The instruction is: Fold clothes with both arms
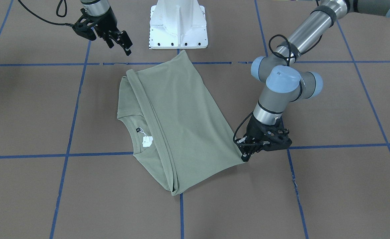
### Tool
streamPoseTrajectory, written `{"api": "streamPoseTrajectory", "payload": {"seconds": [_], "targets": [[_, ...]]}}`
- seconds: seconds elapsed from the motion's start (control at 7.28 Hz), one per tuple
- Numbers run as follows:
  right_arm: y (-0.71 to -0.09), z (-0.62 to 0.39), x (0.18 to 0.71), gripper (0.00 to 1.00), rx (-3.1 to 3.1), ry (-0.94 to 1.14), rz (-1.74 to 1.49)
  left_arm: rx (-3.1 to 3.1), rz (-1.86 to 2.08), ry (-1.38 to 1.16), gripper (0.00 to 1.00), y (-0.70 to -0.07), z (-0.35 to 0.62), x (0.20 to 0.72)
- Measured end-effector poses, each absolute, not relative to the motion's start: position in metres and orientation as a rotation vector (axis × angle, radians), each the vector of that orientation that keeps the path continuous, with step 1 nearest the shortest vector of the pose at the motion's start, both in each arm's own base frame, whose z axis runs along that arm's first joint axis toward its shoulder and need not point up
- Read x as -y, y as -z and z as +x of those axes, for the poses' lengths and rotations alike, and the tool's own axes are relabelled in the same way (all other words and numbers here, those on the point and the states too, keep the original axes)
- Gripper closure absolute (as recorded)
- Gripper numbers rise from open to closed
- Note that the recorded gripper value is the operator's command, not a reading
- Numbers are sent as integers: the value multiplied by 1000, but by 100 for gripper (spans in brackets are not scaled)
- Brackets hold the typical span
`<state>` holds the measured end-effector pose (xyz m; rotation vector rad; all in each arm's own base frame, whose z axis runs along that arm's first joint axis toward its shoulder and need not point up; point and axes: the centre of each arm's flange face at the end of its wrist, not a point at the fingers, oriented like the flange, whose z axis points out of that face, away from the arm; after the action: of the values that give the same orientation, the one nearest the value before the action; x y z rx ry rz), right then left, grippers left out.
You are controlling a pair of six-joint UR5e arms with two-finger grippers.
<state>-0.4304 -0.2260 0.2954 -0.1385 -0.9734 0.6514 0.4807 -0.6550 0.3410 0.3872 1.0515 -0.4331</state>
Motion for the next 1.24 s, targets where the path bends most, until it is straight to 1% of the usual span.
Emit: {"api": "streamPoseTrajectory", "payload": {"seconds": [0.14, 0.27, 0.41, 0.55, 0.69, 0.96, 1.24], "targets": [[-291, -434, 231, 0, 988, -668, -107, -1060, 406, 447, 100, -337, 484, 681], [-288, -435, 233, 0, 996, -677, -91, -1065, 416, 453, 84, -333, 485, 694], [-286, -438, 235, 0, 1002, -682, -80, -1073, 424, 454, 54, -328, 484, 700], [-282, -442, 238, 0, 1010, -687, -70, -1090, 435, 451, 34, -320, 478, 698], [-279, -448, 241, 0, 1017, -692, -57, -1120, 442, 439, 32, -313, 467, 689], [-274, -465, 249, 0, 1010, -681, -27, -1201, 406, 380, 31, -306, 442, 656], [-251, -488, 256, 0, 951, -572, 30, -1256, 385, 338, 32, -310, 413, 623]]}}
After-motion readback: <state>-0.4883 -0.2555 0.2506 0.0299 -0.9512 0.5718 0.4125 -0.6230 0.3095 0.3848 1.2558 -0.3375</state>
